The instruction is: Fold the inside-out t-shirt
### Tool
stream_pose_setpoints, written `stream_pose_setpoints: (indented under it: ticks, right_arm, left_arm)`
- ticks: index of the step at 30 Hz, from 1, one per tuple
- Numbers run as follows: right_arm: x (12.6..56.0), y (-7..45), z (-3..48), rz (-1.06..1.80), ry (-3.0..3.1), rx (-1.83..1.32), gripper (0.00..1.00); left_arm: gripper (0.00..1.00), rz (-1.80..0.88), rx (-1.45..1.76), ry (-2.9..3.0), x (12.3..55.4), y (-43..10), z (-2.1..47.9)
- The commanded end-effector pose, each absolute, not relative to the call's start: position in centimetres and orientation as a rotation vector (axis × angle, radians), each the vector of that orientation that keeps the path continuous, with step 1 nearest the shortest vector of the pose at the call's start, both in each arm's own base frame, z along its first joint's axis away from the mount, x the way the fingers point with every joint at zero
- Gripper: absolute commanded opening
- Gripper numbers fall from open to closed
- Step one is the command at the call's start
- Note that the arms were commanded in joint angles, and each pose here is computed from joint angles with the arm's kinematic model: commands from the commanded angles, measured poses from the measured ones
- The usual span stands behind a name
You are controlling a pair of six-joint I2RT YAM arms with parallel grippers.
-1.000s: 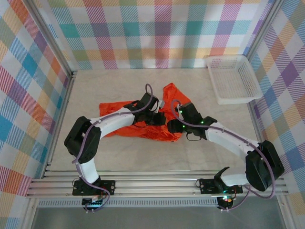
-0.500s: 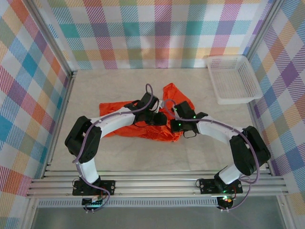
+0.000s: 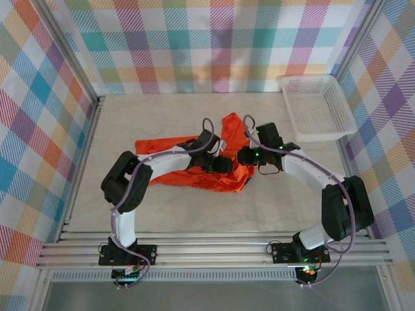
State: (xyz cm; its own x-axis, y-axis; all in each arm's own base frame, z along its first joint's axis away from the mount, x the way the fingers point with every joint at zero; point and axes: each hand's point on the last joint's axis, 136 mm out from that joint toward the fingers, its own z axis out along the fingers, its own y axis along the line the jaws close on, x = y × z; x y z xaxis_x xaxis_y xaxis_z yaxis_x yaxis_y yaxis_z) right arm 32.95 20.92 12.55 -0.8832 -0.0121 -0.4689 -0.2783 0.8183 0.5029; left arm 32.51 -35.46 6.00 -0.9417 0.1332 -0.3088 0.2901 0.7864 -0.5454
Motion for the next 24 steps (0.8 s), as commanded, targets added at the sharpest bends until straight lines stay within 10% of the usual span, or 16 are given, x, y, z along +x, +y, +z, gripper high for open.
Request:
stream_pose_setpoints:
  ticks: [1,5,17,24]
  right_arm:
    - [32.8,20.7,13.1,0.914,2.534,-0.205,0.00]
    - [34.2,18.9,11.9,0.800,2.560,-0.183,0.00]
    - [37.2,18.4,4.7,0.658,2.742,-0.113,0.10]
    - [34.9,19.5,7.2,0.753,2.733,-0.108,0.49]
  left_arm:
    - [0.45,-0.841,0.330,2.714,34.2,-35.5,5.8]
    - [0.00,-0.769,0.307,2.735,35.1,-34.5,5.6]
    - [0.00,-1.237,0.320,2.463,35.3,-37.9,13.6]
    - [0.00,-1.425,0.344,2.321,35.0,-38.1,16.0]
